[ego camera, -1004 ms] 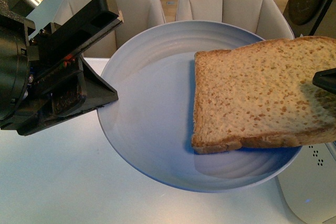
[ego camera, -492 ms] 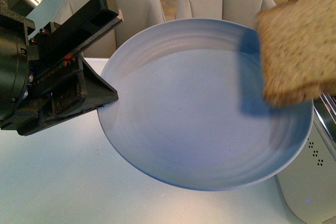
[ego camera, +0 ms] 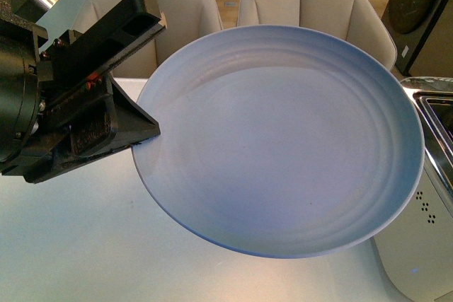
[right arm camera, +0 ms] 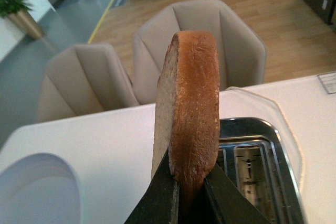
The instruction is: Left arm holds plate, right arm toasts bread
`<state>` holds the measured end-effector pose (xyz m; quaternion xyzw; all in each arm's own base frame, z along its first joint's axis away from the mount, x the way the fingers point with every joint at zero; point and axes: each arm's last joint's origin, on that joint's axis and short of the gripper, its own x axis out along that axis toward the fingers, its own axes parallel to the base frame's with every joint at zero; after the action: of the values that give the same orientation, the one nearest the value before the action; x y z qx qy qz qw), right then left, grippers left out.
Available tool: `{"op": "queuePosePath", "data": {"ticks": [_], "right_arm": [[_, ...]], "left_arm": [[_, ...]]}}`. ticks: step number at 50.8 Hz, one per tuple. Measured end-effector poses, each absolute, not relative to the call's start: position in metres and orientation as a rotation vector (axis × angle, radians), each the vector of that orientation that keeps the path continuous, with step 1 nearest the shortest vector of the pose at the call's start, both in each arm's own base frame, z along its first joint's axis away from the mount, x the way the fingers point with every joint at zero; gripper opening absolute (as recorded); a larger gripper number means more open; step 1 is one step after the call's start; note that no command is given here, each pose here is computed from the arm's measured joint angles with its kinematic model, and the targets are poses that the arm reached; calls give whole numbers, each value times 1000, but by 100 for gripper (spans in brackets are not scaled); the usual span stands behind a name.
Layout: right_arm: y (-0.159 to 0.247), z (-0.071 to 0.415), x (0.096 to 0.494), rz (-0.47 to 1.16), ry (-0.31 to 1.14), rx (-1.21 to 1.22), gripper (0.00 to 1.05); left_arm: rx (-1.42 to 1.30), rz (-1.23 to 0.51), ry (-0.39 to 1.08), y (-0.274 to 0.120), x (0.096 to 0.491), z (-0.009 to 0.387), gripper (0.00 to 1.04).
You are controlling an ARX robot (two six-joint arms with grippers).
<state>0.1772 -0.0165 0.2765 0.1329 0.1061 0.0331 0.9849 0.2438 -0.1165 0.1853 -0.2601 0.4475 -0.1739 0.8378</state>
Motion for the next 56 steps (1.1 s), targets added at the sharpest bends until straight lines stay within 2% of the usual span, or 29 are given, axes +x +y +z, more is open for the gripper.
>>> {"op": "queuePosePath", "data": {"ticks": [11,22,41,56], "right_arm": [[-9,250,200,-5,270,68,3],[5,217,220,-28,372,-5,3],[11,197,233,-67,449,-56,3],[15,194,228,-72,507,-80,3]], "left_arm": [[-551,-368,947,-117,244,185,3],[-551,-368,947,-116,244,185,3],[-552,-369,946,-116,244,186,3],[-552,-369,945,-116,244,186,3]]}}
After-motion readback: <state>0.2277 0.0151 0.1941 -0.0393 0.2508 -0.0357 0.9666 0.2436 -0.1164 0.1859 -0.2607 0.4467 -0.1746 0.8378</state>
